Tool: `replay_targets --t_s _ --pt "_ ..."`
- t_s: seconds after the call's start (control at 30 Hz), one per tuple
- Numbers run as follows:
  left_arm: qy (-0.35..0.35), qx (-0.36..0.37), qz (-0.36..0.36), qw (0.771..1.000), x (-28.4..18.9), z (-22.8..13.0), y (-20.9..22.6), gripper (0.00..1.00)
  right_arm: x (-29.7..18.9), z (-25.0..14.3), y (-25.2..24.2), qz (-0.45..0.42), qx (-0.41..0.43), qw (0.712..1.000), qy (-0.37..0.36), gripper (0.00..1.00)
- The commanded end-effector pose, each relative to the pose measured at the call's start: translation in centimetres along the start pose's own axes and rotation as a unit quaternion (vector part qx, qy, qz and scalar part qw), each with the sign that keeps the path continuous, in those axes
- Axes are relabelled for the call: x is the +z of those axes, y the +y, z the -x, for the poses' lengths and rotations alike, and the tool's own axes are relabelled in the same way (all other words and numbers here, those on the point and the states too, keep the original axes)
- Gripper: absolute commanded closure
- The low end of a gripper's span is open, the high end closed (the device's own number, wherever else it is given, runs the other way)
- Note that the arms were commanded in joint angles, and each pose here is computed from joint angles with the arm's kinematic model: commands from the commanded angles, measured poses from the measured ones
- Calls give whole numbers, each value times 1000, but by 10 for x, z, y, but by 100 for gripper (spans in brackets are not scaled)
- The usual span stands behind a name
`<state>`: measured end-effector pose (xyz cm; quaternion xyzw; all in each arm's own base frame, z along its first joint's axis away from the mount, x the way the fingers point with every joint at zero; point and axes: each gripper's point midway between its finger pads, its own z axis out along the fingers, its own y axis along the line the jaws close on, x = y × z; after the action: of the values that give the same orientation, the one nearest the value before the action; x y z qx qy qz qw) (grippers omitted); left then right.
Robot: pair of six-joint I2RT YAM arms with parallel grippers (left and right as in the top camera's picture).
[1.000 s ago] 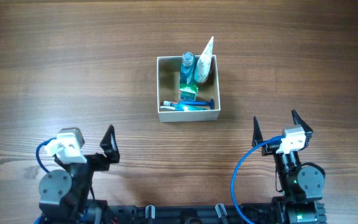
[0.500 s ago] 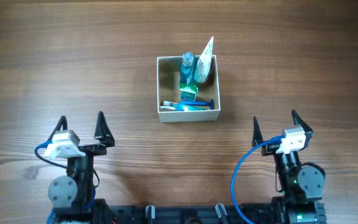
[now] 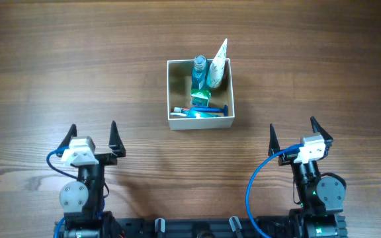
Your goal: Pack container
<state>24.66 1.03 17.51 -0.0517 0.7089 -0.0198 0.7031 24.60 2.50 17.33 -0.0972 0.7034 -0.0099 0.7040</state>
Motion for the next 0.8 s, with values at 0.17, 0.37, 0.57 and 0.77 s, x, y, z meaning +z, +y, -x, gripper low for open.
replay_targets --t_s 0.17,0.37,0.57,0.77 --pt "34 11 -36 999 -1 -19 -11 0 -1 3 3 8 -3 1000 -8 0" --pt "33 -7 -37 999 -1 -18 -12 0 -1 3 3 8 -3 1000 -8 0" --pt "33 -7 -37 999 -1 -18 -12 0 -1 3 3 8 -3 1000 -8 0" --pt "33 -7 -37 999 -1 -18 -12 0 -1 3 3 8 -3 1000 -8 0"
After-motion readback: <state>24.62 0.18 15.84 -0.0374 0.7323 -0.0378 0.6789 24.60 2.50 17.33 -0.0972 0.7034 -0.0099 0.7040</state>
